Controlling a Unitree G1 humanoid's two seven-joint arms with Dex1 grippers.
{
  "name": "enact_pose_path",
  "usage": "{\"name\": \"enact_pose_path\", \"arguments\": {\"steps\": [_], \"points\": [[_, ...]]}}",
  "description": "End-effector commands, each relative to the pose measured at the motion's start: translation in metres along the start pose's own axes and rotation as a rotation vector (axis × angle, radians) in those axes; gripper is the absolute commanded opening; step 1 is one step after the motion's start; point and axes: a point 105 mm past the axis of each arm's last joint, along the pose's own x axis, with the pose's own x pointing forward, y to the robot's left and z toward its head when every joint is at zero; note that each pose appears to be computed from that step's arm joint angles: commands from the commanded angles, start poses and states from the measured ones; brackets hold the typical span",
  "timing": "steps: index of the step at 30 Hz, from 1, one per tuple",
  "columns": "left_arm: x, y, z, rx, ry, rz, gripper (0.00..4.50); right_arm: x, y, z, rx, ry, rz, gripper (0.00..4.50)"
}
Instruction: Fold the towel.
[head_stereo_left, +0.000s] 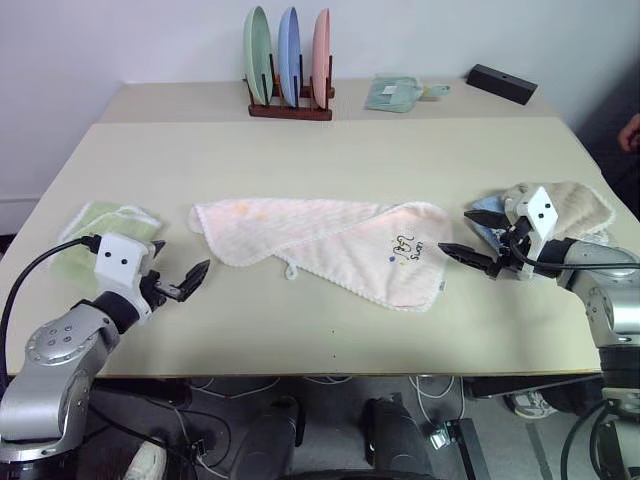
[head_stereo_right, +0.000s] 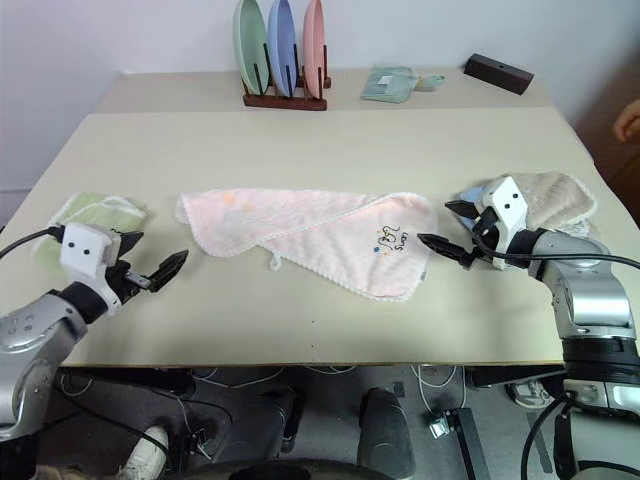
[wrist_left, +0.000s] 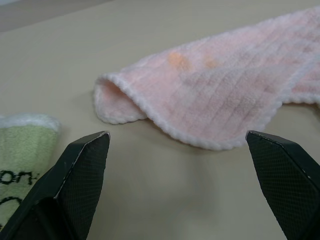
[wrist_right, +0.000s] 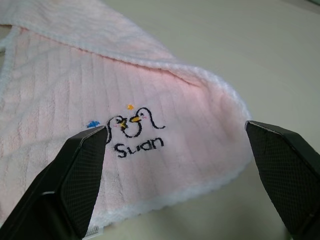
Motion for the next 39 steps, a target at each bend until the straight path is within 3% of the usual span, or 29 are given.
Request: {"name": "enact_pose_path", "arguments": {"steps": [1,11,15,17,21,25,34,39], "points": [[-0.002,-0.003,0.010,0.024,-0.041,0.004,4.46,-0.001,-0.006,0.020,-0.068,-0.031,-0.010,4.50],[0.011,-0.016,0.020,0.043,-0.070,-0.065,4.46,0.006,0.004,0.025,-0.085,-0.054,-0.014,4.50],[0.019,-0.060,0.029,0.089,-0.082,-0.251,4.46,0.017,0.016,0.023,-0.042,-0.065,-0.004,4.50],[0.023,-0.088,0.021,0.204,-0.017,-0.381,4.46,0.024,0.028,0.015,-0.051,-0.040,0.029,4.50],[0.033,-0.103,0.011,0.381,0.036,-0.418,4.46,0.031,0.044,0.009,-0.041,-0.045,0.037,4.50],[0.043,-0.095,0.010,0.431,0.047,-0.376,4.46,0.033,0.053,0.013,-0.017,-0.082,0.020,4.50],[0.049,-0.034,-0.018,0.553,0.183,-0.243,4.46,0.035,0.053,0.015,-0.026,-0.090,-0.023,4.50],[0.065,-0.018,-0.028,0.513,0.176,-0.211,4.46,0.040,0.056,0.017,-0.027,-0.101,-0.020,4.50]]}}
